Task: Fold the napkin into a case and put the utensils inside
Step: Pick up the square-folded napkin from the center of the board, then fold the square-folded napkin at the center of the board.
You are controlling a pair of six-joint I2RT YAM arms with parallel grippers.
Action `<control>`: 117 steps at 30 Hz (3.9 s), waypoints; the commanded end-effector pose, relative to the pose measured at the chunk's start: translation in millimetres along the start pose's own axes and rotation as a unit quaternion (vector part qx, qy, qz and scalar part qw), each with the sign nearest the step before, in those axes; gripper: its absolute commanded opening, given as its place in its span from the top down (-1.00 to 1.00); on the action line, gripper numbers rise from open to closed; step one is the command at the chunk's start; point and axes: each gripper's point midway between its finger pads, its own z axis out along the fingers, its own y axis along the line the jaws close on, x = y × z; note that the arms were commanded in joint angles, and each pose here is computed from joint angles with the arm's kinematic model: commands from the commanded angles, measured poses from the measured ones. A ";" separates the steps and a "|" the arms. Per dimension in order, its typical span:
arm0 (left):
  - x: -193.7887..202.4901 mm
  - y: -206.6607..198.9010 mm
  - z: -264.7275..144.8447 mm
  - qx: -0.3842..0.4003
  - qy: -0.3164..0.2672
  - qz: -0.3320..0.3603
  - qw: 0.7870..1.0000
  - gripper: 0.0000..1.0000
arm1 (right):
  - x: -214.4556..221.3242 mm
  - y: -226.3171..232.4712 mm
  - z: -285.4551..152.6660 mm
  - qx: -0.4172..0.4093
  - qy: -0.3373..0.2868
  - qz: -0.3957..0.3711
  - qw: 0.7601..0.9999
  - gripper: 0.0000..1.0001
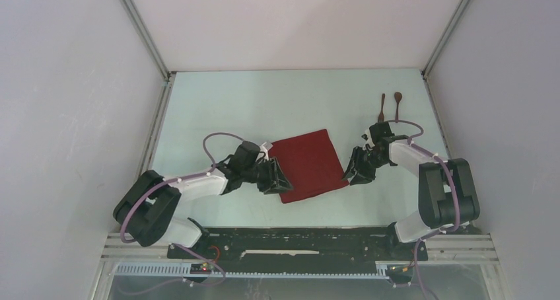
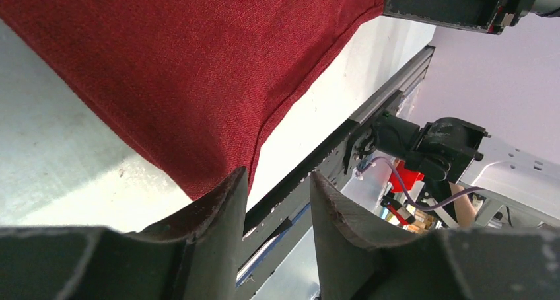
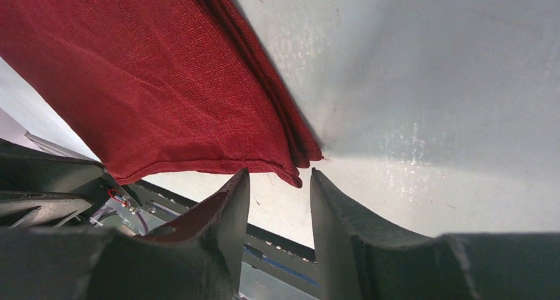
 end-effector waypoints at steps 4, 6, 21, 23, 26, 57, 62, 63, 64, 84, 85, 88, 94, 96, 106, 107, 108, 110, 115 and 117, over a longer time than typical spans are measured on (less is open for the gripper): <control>1.8 -7.6 5.1 0.021 0.010 0.009 1.000 0.13 | 2.6 1.5 5.4 -0.010 0.006 -0.016 1.000 0.11; 2.0 -7.0 5.9 0.020 0.011 0.008 1.000 0.14 | 3.3 2.4 6.1 -0.010 0.007 -0.018 1.000 0.14; 2.7 -2.1 7.3 0.014 0.011 0.010 1.000 0.18 | 7.9 21.2 -0.8 -0.035 0.001 -0.034 0.999 1.00; 2.8 0.9 9.1 0.009 0.012 0.008 1.000 0.20 | 10.1 26.8 -0.4 -0.042 0.003 -0.040 0.998 1.00; 5.3 7.5 11.2 0.001 0.016 0.004 1.000 0.25 | 12.4 37.3 0.7 -0.051 0.007 -0.053 0.997 1.00; 8.5 25.7 -12.8 -0.029 -0.035 0.052 0.998 0.19 | -24.7 253.7 88.4 -0.212 0.077 -0.185 0.956 1.00; 16.9 33.2 1.1 -0.017 -0.009 0.029 0.999 0.40 | -30.8 258.5 100.3 -0.214 0.077 -0.180 0.957 1.00; 16.5 35.3 2.2 -0.020 -0.010 0.028 0.999 0.43 | -32.9 259.7 101.6 -0.214 0.076 -0.179 0.957 1.00; 16.5 37.4 2.8 -0.023 -0.010 0.026 0.999 0.46 | -34.8 262.0 102.1 -0.217 0.073 -0.180 0.957 1.00; 24.6 51.4 5.0 -0.039 -0.001 0.003 0.999 0.62 | -49.7 276.8 113.0 -0.232 0.060 -0.161 0.957 1.00; 25.3 52.7 5.2 -0.040 -0.001 0.000 0.999 0.63 | -50.4 277.9 113.5 -0.232 0.059 -0.161 0.957 1.00; 27.3 54.5 6.0 -0.039 0.001 -0.005 0.999 0.69 | -52.0 279.8 116.3 -0.233 0.062 -0.161 0.957 1.00; 29.9 56.6 9.0 -0.034 0.006 -0.013 0.999 0.72 | -49.3 282.8 118.0 -0.239 0.071 -0.166 0.954 1.00; 29.7 56.8 10.1 -0.033 0.007 -0.014 0.999 0.73 | -48.4 282.2 118.3 -0.239 0.073 -0.167 0.954 1.00; 29.9 57.3 12.1 -0.033 0.010 -0.015 0.999 0.75 | -43.2 291.2 121.7 -0.263 0.092 -0.174 0.945 1.00; 29.7 57.5 12.2 -0.033 0.010 -0.015 0.999 0.75 | -43.5 292.2 121.9 -0.264 0.092 -0.174 0.944 1.00; 30.0 57.6 12.2 -0.034 0.011 -0.015 0.999 0.76 | -42.7 292.6 122.7 -0.265 0.094 -0.175 0.943 1.00; 29.2 56.8 12.1 -0.033 0.009 -0.015 0.999 0.75 | -41.3 291.8 124.8 -0.264 0.098 -0.175 0.943 1.00; 28.7 55.8 12.0 -0.032 0.008 -0.014 0.999 0.76 | -40.7 290.9 128.2 -0.265 0.104 -0.173 0.943 0.82; 27.5 54.3 10.9 -0.032 0.006 -0.012 0.999 0.73 | -41.1 292.1 127.2 -0.267 0.105 -0.175 0.942 0.70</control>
